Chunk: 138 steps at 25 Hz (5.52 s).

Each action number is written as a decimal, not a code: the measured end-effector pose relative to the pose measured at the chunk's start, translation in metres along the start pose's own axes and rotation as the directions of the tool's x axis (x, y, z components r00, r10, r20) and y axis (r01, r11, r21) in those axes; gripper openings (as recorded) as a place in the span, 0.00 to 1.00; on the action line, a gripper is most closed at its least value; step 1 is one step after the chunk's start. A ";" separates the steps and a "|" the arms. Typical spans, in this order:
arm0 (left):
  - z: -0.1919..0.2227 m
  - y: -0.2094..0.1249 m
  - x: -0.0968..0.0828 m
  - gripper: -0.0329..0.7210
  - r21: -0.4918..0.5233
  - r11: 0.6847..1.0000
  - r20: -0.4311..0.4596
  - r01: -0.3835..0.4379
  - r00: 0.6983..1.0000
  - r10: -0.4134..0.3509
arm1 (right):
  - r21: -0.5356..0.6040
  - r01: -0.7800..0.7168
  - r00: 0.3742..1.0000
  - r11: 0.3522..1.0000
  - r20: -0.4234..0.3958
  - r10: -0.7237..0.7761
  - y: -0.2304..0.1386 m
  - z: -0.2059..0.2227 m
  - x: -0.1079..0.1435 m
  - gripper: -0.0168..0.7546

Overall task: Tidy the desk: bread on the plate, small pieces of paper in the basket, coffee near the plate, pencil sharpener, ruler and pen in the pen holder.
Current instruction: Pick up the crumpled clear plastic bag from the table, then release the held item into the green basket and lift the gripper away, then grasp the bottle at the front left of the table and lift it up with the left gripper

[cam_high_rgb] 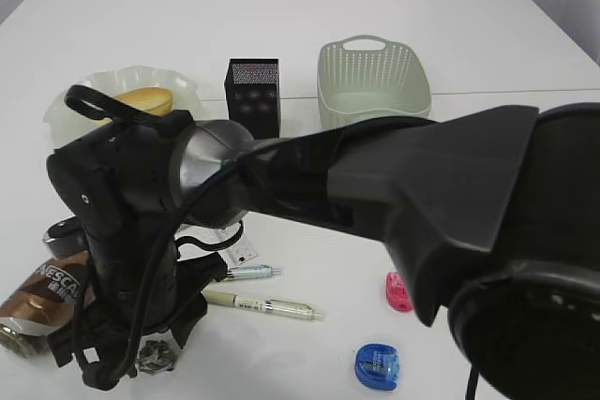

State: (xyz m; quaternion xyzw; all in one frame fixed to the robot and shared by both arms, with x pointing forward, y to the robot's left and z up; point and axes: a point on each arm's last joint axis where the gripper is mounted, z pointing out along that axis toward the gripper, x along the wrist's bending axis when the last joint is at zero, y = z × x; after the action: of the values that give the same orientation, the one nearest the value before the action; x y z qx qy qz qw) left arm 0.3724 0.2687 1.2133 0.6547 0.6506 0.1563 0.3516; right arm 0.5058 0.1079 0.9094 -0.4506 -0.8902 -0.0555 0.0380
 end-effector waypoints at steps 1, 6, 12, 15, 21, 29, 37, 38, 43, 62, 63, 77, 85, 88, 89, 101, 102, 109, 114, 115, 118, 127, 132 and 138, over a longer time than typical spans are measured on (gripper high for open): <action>0.000 0.000 0.000 0.63 0.000 1.000 0.000 0.000 1.000 0.000 | 0.001 0.000 1.000 1.000 0.001 0.000 0.000 0.001 0.000 0.55; 0.000 0.000 0.000 0.63 0.000 1.000 0.000 0.000 1.000 0.000 | 0.001 0.002 1.000 1.000 0.006 -0.002 0.000 0.003 -0.001 0.55; 0.000 0.000 0.000 0.63 0.000 1.000 0.000 0.000 1.000 0.000 | 0.010 0.004 1.000 1.000 0.010 -0.004 0.000 0.008 -0.001 0.55; 0.000 0.000 0.000 0.63 0.000 1.000 0.000 0.000 1.000 0.000 | 0.007 0.004 1.000 1.000 0.010 -0.004 0.000 0.008 -0.001 0.55; 0.000 0.000 0.000 0.63 0.000 1.000 0.000 0.000 1.000 0.000 | 0.005 0.004 1.000 1.000 0.009 -0.004 0.000 0.008 -0.001 0.55; 0.000 0.000 -0.001 0.63 0.001 1.000 0.006 0.002 1.000 -0.002 | 0.014 0.003 1.000 1.000 0.012 -0.003 0.000 0.014 -0.002 0.49; 0.000 0.000 -0.001 0.62 0.001 1.000 0.008 0.003 1.000 -0.003 | 0.009 0.004 1.000 1.000 0.010 -0.004 0.002 0.011 -0.001 0.05; 0.000 0.000 -0.001 0.62 0.001 1.000 0.008 0.003 1.000 -0.003 | 0.011 0.004 1.000 1.000 0.011 -0.004 0.002 0.010 -0.001 0.03; 0.000 0.000 -0.001 0.62 0.001 1.000 0.008 0.003 1.000 -0.003 | 0.013 0.021 0.999 1.000 0.030 -0.022 0.007 -0.004 0.000 0.02; -0.001 0.000 -0.001 0.61 -0.001 1.000 0.008 0.002 1.000 -0.002 | -0.482 -0.041 0.997 0.875 0.033 0.065 0.053 -0.182 -0.067 0.02; -0.001 0.000 -0.001 0.61 -0.001 1.000 0.008 0.002 1.000 -0.002 | -0.514 -0.067 0.995 0.855 0.033 0.098 0.056 -0.194 -0.084 0.02; -0.001 0.000 -0.001 0.61 -0.001 1.000 0.009 0.002 1.000 -0.002 | -0.629 -0.298 0.873 0.718 0.124 0.471 0.044 -0.239 -0.274 0.02; -0.001 0.000 -0.001 0.61 -0.001 1.000 0.009 0.002 1.000 -0.002 | -0.612 -0.327 0.864 0.720 0.116 0.491 0.064 -0.186 -0.306 0.05; -0.001 0.000 -0.001 0.61 -0.001 1.000 0.009 0.002 1.000 -0.002 | -0.587 -0.343 0.868 0.734 0.100 0.486 0.071 -0.161 -0.309 0.17; -0.001 0.000 -0.001 0.61 -0.001 1.000 0.009 0.002 1.000 -0.002 | -0.577 -0.346 0.869 0.739 0.101 0.485 0.072 -0.154 -0.310 0.22; -0.001 0.000 -0.001 0.61 -0.001 1.000 0.009 0.002 1.000 -0.002 | -0.531 -0.375 0.853 0.760 0.123 0.507 0.074 -0.122 -0.324 0.64; -0.001 0.000 -0.001 0.61 -0.001 1.000 0.009 0.002 1.000 -0.002 | -0.519 -0.383 0.850 0.764 0.126 0.511 0.072 -0.124 -0.325 0.64; -0.001 0.000 -0.001 0.61 -0.001 1.000 0.010 -0.014 1.000 0.014 | -0.493 -0.386 0.851 0.780 0.136 0.507 0.065 -0.138 -0.327 0.62; 0.000 0.000 -0.001 0.61 0.001 0.999 0.010 -0.045 0.999 0.045 | -0.507 -0.303 0.919 0.807 0.070 0.389 0.063 -0.165 -0.313 0.59; 0.001 0.000 -0.001 0.61 0.004 0.999 0.010 -0.046 0.999 0.046 | -0.512 -0.296 0.929 0.806 0.042 0.368 0.062 -0.170 -0.309 0.58; 0.009 0.004 0.000 0.61 0.028 0.999 0.006 -0.047 0.999 0.047 | -0.493 -0.298 0.940 0.818 0.000 0.342 0.055 -0.180 -0.300 0.58; 0.073 0.023 0.007 0.64 0.214 0.976 -0.024 -0.046 0.998 0.052 | -0.322 -0.258 0.925 0.911 0.191 0.329 -0.026 -0.206 -0.286 0.57; 0.140 0.027 0.008 0.68 0.400 0.911 -0.058 -0.101 0.989 0.135 | -0.342 -0.226 0.939 0.912 0.172 0.298 -0.079 -0.246 -0.261 0.57; 0.219 0.010 -0.010 0.69 0.583 0.775 -0.047 -0.244 0.942 0.332 | -0.406 -0.163 0.964 0.899 0.127 0.232 -0.142 -0.285 -0.229 0.57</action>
State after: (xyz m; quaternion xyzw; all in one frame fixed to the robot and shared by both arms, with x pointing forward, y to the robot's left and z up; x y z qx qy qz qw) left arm 0.5237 0.2034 1.0688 0.8079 0.5833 0.0548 0.0631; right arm 0.5315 -0.1963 1.1553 -0.5404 -0.8104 -0.1889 -0.1244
